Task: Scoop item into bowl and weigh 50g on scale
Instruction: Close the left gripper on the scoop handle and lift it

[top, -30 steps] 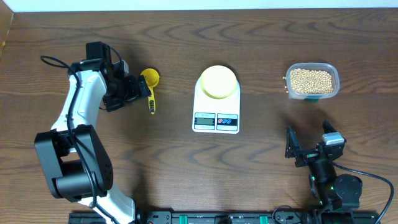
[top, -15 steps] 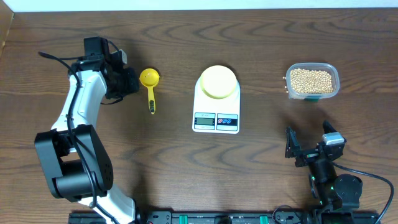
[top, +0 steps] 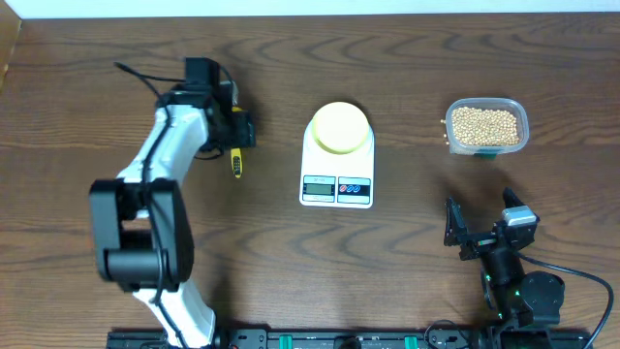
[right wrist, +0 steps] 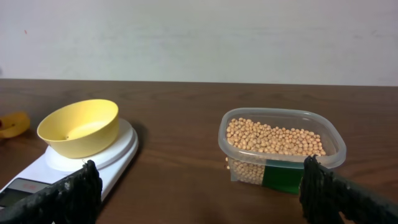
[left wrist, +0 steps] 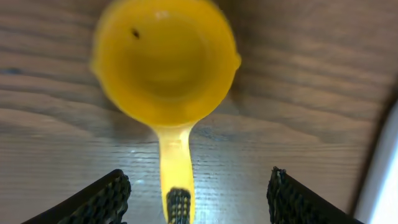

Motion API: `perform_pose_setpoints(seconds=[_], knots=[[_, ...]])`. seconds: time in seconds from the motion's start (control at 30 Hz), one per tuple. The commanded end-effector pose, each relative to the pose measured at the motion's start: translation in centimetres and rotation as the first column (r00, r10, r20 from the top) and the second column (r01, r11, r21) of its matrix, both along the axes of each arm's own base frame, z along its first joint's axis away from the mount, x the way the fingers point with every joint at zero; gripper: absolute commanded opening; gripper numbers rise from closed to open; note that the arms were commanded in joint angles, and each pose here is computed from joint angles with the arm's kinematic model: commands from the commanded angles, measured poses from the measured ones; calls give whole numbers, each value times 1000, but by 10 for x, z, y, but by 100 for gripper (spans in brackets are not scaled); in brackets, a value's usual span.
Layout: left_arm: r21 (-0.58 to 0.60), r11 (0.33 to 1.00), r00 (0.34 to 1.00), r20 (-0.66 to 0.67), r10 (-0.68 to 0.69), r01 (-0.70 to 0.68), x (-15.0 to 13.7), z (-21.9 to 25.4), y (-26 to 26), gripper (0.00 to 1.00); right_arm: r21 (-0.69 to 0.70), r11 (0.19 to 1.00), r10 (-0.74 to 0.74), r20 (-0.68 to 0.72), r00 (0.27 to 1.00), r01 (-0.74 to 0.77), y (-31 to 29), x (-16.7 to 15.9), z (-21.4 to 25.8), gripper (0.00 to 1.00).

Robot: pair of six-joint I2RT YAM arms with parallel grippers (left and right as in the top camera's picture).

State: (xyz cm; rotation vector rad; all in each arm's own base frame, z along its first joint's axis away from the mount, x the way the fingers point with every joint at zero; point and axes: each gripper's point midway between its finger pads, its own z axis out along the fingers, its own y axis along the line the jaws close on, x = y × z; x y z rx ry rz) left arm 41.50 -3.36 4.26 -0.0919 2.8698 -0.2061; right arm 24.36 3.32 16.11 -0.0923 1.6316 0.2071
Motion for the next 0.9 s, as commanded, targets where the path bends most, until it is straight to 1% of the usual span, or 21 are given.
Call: perform_pose_setpoints(seconds=[0.0,0.1,0.23,0.27,0.33,0.5,0.6,0.67,0.7,0.73,0.77,0.87], knots=[[52,999,997,-74,-9,13,-9,-27,7,73,-2,1000,-6,0,1000,6,-1,0,-1,99],[52,999,995,-101,-9,15,-12,-38,7,73,-2,1000,-6,0,1000,6,-1,0,-1,99],[53,999,996,-94,-10,15,-9,-41,7,74,-2,1000,-6,0,1000,6,-1,0,-1,99],[52,999,996,-88,-10,14,-7,-41,7,77,-2,1000,-6,0,1000,6,-1,0,-1,99],[51,999,998,-68,-10,13,-2,-40,7,98,-2,1000,-6,0,1000,6,-1,0,-1,99],[51,999,998,-65,-10,13,-2,-40,7,100,-2,1000,-6,0,1000,6,-1,0,-1,99],[51,999,998,-56,-10,13,1,-40,7,96,-2,1000,-6,0,1000,6,-1,0,-1,99],[51,999,999,-48,-10,13,2,-39,7,91,-2,1000,-6,0,1000,6,-1,0,-1,99],[51,999,999,-43,-10,13,4,-39,7,84,-2,1000,-6,0,1000,6,-1,0,-1,99],[51,999,999,-35,-10,12,6,-38,7,74,-2,1000,-6,0,1000,6,-1,0,-1,99],[50,999,1000,-30,-10,12,7,-38,6,68,-2,1000,-6,0,1000,6,-1,0,-1,99],[50,999,1000,-23,-10,11,9,-38,6,61,-2,1000,-6,0,1000,6,-1,0,-1,99]])
